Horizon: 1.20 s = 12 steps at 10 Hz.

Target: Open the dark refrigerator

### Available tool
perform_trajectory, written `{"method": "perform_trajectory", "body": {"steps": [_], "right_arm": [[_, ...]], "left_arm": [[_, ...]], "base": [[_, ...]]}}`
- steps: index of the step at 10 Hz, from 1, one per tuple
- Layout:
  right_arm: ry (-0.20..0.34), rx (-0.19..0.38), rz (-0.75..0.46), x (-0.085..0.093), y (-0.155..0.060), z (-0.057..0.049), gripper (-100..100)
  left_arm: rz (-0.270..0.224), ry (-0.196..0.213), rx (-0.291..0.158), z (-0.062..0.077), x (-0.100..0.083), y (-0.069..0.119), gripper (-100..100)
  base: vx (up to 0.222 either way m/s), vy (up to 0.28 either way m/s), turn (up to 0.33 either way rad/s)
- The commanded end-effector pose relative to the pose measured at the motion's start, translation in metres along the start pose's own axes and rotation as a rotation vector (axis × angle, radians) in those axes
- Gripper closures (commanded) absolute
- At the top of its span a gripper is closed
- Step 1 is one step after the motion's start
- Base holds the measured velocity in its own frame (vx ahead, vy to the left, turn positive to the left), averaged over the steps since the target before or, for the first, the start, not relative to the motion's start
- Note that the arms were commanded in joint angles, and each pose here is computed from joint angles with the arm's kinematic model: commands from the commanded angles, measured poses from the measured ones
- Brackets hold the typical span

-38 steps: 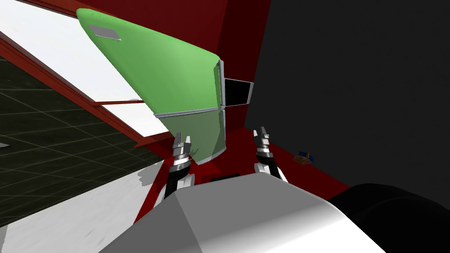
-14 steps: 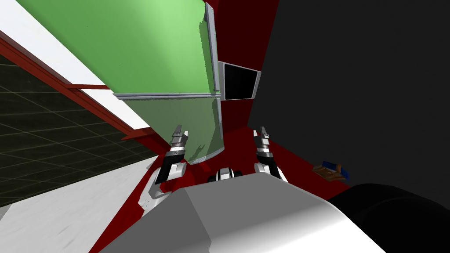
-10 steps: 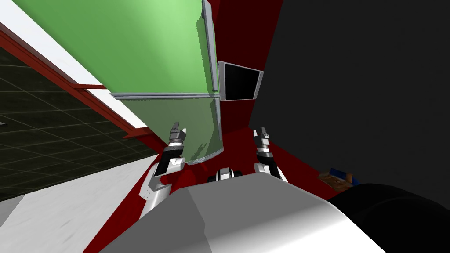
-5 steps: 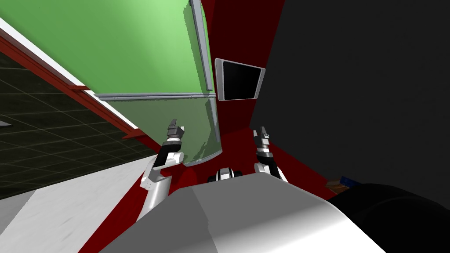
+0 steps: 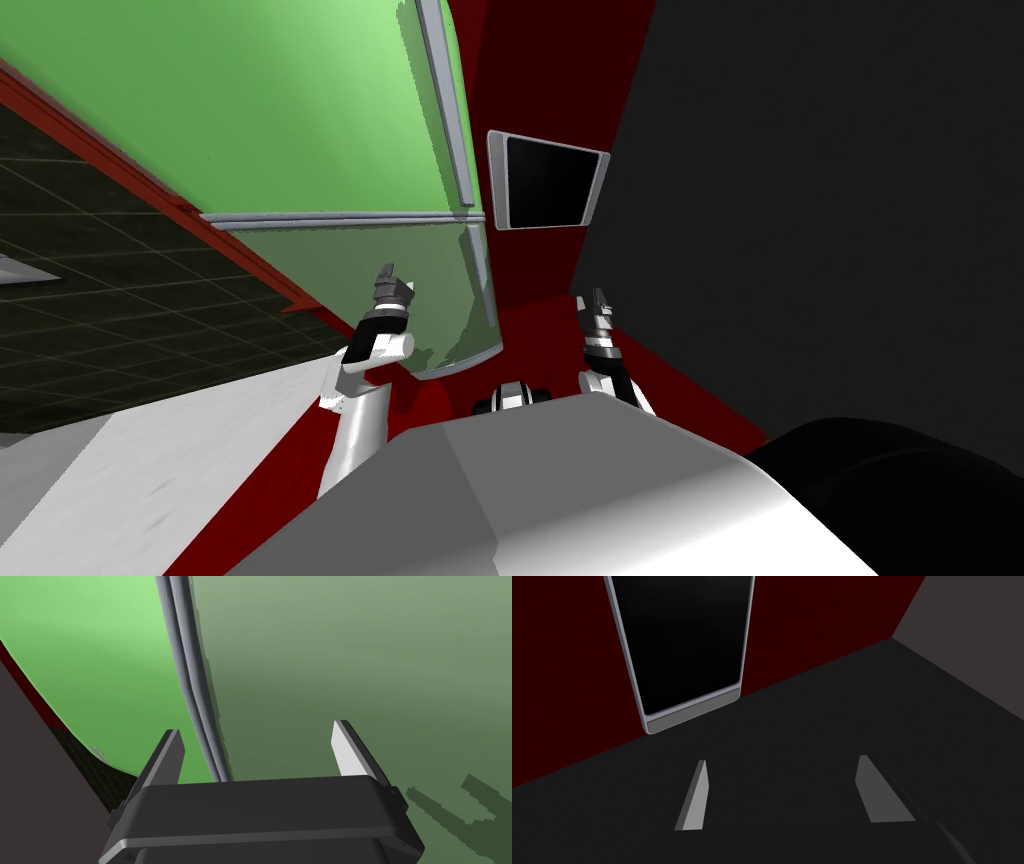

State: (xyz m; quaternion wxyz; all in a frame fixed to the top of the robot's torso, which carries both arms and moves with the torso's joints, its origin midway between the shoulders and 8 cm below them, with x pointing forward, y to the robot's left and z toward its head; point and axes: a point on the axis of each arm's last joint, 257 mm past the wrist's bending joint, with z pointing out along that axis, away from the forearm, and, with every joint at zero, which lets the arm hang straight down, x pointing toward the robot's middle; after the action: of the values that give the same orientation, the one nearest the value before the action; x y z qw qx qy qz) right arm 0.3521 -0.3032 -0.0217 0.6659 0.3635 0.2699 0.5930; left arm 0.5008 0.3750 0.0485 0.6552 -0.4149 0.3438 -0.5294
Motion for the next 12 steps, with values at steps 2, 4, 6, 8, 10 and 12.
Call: {"method": "perform_trajectory", "body": {"steps": [2, 4, 6, 8, 10, 12], "right_arm": [[0.0, 0.0, 0.0, 0.0, 0.0, 0.0, 0], [0.0, 0.0, 0.0, 0.0, 0.0, 0.0, 0], [0.0, 0.0, 0.0, 0.0, 0.0, 0.0, 0], [0.0, 0.0, 0.0, 0.0, 0.0, 0.0, 0], [0.0, 0.0, 0.0, 0.0, 0.0, 0.0, 0], [0.0, 0.0, 0.0, 0.0, 0.0, 0.0, 0]], "left_arm": [[-0.04, -0.036, -0.041, 0.019, -0.014, 0.002, -100], [-0.069, -0.058, -0.061, 0.03, -0.022, 0.001, -100], [-0.101, -0.078, -0.079, 0.041, -0.03, -0.002, -100], [-0.135, -0.097, -0.098, 0.051, -0.037, -0.004, -100], [-0.171, -0.114, -0.119, 0.06, -0.043, -0.005, -100], [-0.21, -0.13, -0.145, 0.069, -0.049, -0.006, -100]], "base": [[0.065, -0.139, 0.067], [0.06, -0.163, 0.078], [0.078, -0.141, 0.073], [0.067, -0.151, 0.07], [0.048, -0.145, 0.07], [0.068, -0.164, 0.076]]}}
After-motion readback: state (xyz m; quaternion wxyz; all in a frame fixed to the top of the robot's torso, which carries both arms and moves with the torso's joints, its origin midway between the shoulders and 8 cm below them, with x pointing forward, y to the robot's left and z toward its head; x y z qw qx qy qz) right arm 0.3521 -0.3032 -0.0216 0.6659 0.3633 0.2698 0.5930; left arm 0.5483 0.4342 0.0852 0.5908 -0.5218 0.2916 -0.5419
